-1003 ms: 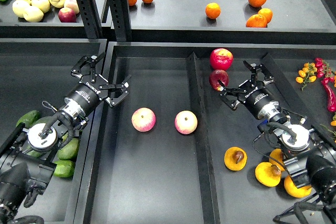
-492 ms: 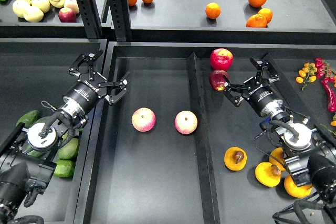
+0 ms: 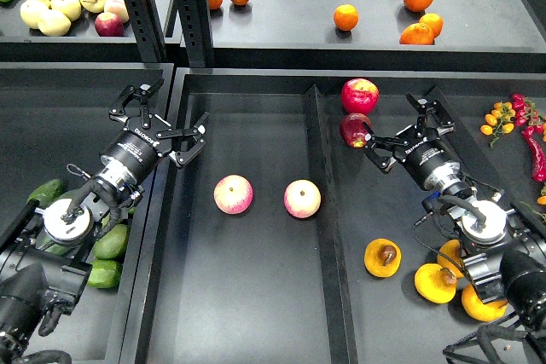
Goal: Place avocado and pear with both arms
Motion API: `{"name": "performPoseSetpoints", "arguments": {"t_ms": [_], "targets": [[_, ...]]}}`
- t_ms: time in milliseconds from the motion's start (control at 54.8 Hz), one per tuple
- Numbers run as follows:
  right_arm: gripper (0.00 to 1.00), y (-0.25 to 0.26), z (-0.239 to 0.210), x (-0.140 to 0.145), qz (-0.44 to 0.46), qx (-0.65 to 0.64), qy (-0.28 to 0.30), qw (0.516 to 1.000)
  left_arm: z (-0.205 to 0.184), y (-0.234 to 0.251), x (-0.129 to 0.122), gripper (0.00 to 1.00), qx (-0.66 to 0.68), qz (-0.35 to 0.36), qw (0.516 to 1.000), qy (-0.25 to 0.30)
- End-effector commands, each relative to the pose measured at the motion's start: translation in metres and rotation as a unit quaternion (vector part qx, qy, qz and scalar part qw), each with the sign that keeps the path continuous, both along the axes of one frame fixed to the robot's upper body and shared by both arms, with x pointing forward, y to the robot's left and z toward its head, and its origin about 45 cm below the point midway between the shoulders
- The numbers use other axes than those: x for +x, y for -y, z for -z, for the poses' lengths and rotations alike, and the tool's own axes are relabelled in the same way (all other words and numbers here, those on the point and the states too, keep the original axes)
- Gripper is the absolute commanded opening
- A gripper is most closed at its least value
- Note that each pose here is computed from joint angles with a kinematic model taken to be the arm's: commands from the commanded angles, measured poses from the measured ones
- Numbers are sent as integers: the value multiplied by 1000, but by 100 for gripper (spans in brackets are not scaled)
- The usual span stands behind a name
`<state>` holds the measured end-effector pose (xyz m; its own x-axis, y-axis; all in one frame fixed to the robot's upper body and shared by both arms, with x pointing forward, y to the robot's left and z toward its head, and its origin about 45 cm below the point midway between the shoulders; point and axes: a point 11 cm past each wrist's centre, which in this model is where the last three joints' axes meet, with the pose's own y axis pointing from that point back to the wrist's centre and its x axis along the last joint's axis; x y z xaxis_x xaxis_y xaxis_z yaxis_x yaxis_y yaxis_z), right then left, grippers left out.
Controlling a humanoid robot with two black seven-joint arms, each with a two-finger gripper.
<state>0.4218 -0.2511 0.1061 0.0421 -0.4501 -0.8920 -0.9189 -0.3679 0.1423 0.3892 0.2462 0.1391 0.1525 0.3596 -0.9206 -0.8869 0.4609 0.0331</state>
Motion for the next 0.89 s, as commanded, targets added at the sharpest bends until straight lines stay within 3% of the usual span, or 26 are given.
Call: {"name": "performPoseSetpoints", "arguments": {"t_ms": [0, 875], "targets": [[100, 0, 0, 0, -1, 0, 0, 1000, 0, 0, 0, 100, 0, 0, 1000, -1], [100, 0, 0, 0, -1, 0, 0, 1000, -2, 0, 0, 100, 0, 0, 1000, 2]]}}
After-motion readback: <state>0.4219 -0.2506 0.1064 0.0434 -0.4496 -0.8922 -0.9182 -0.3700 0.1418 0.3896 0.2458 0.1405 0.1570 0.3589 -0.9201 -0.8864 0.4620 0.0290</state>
